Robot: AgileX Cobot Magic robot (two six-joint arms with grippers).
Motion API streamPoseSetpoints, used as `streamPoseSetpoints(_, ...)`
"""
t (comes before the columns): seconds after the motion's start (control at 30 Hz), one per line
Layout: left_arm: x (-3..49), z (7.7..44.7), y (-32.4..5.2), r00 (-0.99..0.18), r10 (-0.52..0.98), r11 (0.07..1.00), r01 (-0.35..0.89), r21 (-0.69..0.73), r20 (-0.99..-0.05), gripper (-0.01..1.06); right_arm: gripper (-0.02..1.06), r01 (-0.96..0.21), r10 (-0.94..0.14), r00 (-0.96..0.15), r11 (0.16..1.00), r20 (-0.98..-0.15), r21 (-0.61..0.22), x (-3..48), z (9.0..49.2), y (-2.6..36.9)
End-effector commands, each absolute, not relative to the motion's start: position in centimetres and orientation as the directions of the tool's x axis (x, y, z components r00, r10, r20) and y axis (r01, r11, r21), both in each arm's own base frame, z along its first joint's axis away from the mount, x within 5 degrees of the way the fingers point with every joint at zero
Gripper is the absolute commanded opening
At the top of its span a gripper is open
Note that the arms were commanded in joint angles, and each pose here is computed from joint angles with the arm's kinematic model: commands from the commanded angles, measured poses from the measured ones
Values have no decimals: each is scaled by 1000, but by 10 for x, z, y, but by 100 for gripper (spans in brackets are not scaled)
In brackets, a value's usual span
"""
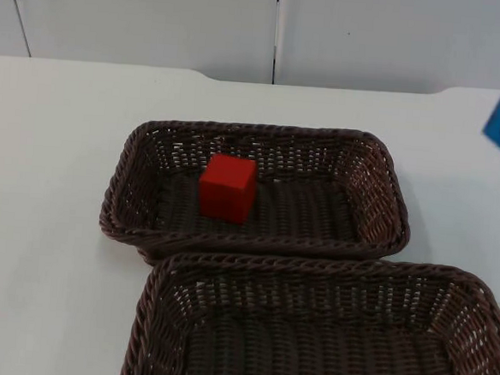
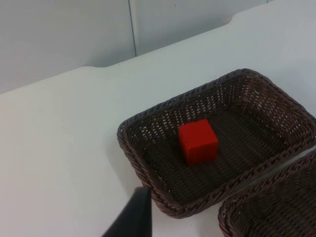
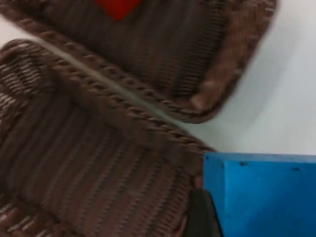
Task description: Pick up one cube with the left hand and place it into the upper basket. Pick up one cube with the right hand and place it into the lower basket.
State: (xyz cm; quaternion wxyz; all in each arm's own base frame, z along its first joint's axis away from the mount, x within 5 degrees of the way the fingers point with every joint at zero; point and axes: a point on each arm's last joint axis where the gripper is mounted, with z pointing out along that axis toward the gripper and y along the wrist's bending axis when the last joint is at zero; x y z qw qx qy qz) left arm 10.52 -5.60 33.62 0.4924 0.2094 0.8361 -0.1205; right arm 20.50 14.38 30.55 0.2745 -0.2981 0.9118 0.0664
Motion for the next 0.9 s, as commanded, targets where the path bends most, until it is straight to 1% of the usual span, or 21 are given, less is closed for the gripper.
streamPoseSetpoints(0.0,104,336,-57,-429,219,882,470,-10,-877,105,0,-615,-534,-644,787,-547,-45,199,306,151)
streamPoseSetpoints(0.07,104,336,-57,-429,219,882,470,-10,-877,105,0,-629,-546,-635,776,-547,-45,197,306,154)
streamPoseSetpoints(0.2,104,336,-57,-429,219,882,470,-10,-877,105,0,-694,-596,-581,719,-554,-45,183,306,171)
streamPoseSetpoints(0.23,104,336,-57,-429,219,882,470,-10,-877,105,0,-694,-596,-581,719,-554,-45,183,306,171)
streamPoseSetpoints(0.37,104,336,-57,-429,219,882,470,-10,-877,105,0,-736,-626,-537,675,-566,-49,174,307,182)
streamPoseSetpoints(0.6,104,336,-57,-429,219,882,470,-10,-877,105,0,-760,-645,-513,648,-566,-49,167,307,188)
streamPoseSetpoints(0.77,104,336,-57,-428,213,882,471,-16,-878,105,0,-793,-682,-467,605,-563,-76,167,306,190)
streamPoseSetpoints(0.87,104,336,-57,-426,212,882,471,-16,-880,105,0,-809,-700,-454,583,-551,-75,169,301,194)
